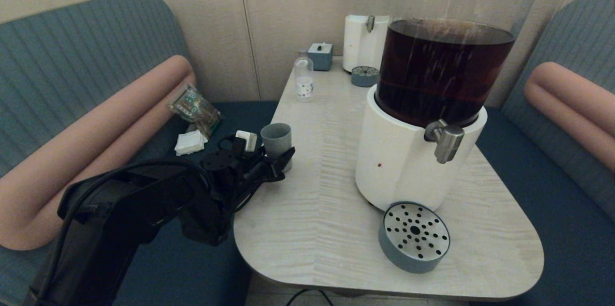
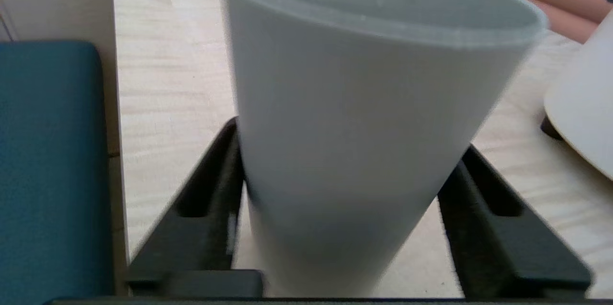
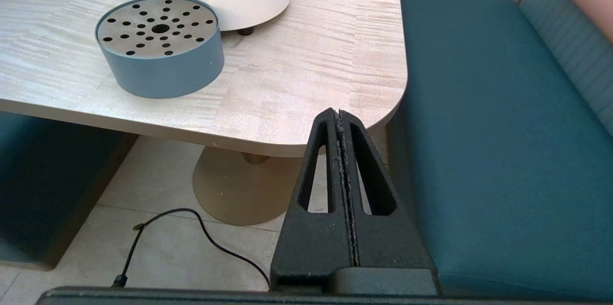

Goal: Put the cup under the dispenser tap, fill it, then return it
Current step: Place the cup next to the water dispenser

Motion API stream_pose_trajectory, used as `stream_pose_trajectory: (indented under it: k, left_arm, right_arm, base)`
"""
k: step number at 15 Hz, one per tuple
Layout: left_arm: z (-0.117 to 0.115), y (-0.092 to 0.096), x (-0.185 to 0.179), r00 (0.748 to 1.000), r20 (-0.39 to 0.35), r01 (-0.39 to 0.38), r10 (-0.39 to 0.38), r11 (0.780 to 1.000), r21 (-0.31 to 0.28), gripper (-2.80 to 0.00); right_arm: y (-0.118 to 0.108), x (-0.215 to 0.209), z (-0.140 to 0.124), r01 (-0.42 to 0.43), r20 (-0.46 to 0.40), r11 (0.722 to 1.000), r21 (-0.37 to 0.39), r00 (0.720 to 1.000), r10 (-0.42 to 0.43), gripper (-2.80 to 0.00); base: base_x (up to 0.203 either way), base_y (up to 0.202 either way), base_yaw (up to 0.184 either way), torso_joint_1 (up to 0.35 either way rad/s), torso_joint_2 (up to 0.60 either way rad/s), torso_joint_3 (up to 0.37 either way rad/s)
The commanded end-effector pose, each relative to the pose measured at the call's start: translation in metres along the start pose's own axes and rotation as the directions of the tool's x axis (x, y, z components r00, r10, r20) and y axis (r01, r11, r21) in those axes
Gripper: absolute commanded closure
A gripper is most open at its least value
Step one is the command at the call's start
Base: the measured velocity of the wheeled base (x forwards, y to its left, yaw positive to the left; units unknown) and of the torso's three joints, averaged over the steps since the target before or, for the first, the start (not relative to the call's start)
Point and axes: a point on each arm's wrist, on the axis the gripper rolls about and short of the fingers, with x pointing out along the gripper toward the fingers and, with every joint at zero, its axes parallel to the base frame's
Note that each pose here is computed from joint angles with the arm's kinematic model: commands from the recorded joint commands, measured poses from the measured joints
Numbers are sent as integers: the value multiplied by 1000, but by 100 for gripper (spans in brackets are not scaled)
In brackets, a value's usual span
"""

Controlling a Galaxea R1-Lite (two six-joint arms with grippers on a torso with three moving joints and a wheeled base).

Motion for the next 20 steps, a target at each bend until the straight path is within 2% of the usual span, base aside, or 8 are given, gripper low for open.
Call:
stream_pose_trajectory:
  k: [1,9,12,16,20]
  left_arm:
    - [0,0,0,1000,6,3,-3,1000,0,-280]
    - [13,-3,-3,1000,18,-7,7,1000,-5,-280]
    - [17,-7,-17,1000,-19,-22,21,1000,-17,-280]
    - [43,-17,-39,999,-36,-20,19,1000,-21,-280]
    - [55,-30,-81,992,-129,-21,16,999,-40,-280]
  right_arm:
    - [0,0,0,-2,-1,1000,-1,1000,2,0]
    - [0,0,0,-1,0,1000,-1,1000,1,0]
    - [0,0,0,-1,-1,1000,-1,1000,1,0]
    - [0,0,0,-2,-1,1000,-1,1000,2,0]
    - [0,0,0,-3,0,1000,-1,1000,3,0]
  base:
    - [0,0,0,0,0,0]
    - [0,0,0,0,0,0]
    - [0,0,0,0,0,0]
    - [0,0,0,0,0,0]
    - [0,0,0,0,0,0]
